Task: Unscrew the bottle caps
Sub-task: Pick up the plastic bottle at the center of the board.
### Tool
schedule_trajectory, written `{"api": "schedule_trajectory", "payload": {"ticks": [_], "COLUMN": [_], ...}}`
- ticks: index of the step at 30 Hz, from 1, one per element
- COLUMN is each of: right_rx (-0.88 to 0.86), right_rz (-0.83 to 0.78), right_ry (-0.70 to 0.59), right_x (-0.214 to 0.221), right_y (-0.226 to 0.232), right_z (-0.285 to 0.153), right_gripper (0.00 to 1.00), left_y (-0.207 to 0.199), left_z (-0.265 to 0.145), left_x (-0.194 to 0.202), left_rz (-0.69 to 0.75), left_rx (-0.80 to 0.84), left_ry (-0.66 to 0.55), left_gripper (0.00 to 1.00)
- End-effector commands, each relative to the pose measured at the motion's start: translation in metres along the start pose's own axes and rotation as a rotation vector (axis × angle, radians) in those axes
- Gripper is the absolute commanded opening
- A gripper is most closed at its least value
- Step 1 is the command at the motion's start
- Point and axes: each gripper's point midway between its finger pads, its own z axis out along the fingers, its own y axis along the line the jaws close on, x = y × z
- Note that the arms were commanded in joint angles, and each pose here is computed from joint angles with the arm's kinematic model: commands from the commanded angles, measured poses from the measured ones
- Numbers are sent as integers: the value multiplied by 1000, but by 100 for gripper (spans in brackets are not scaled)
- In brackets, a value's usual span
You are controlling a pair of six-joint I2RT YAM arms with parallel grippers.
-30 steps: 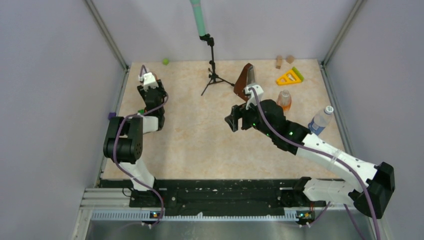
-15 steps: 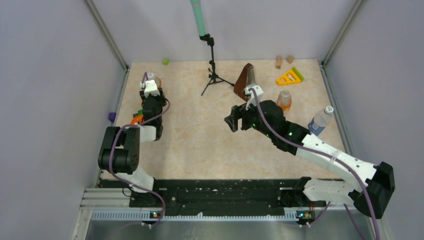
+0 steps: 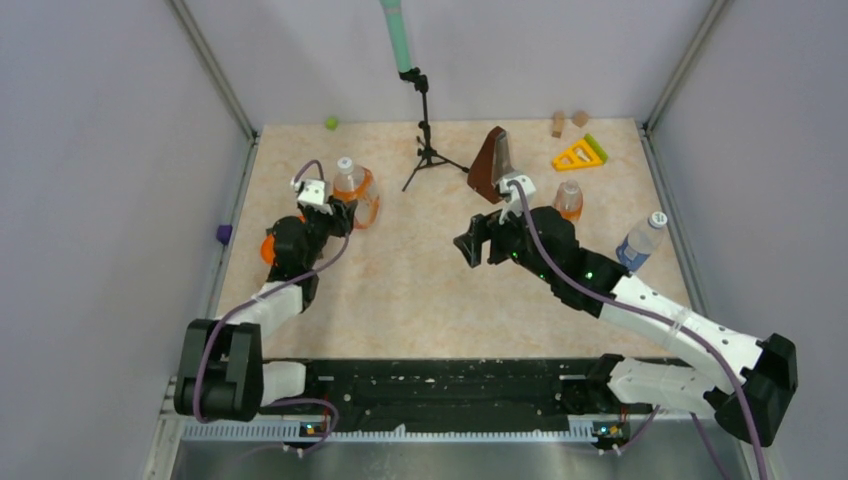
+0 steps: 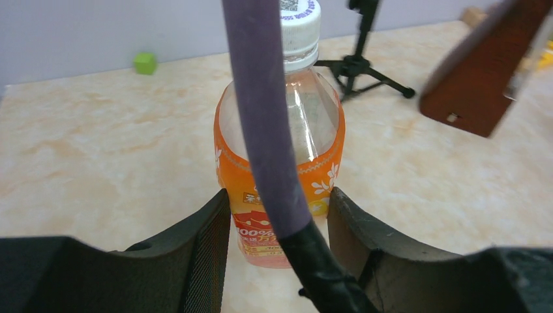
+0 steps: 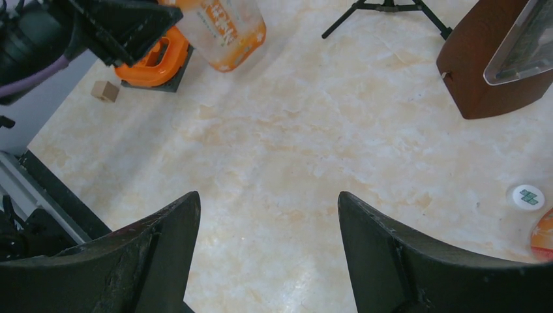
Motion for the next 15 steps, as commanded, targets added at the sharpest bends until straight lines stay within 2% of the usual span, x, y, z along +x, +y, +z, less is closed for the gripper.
{"api": "schedule_trajectory", "payload": {"ticks": [1, 4, 15], "right_rx": [14, 40, 9], "right_rz": [21, 40, 135], "right_ry": [-52, -56, -68], "right_x": [-12, -11, -10], "right_y": [0, -5, 4], "right_z": [-10, -12, -5], "right_gripper": [76, 76, 75], "left_y": [-53, -74, -127], "left_z": [-26, -41, -93], "left_x": [0, 3, -9], "left_rz": [-2, 24, -16], "left_rx": [192, 238, 479], "left_ry": [-15, -25, -53], "left_gripper": [12, 11, 12]}}
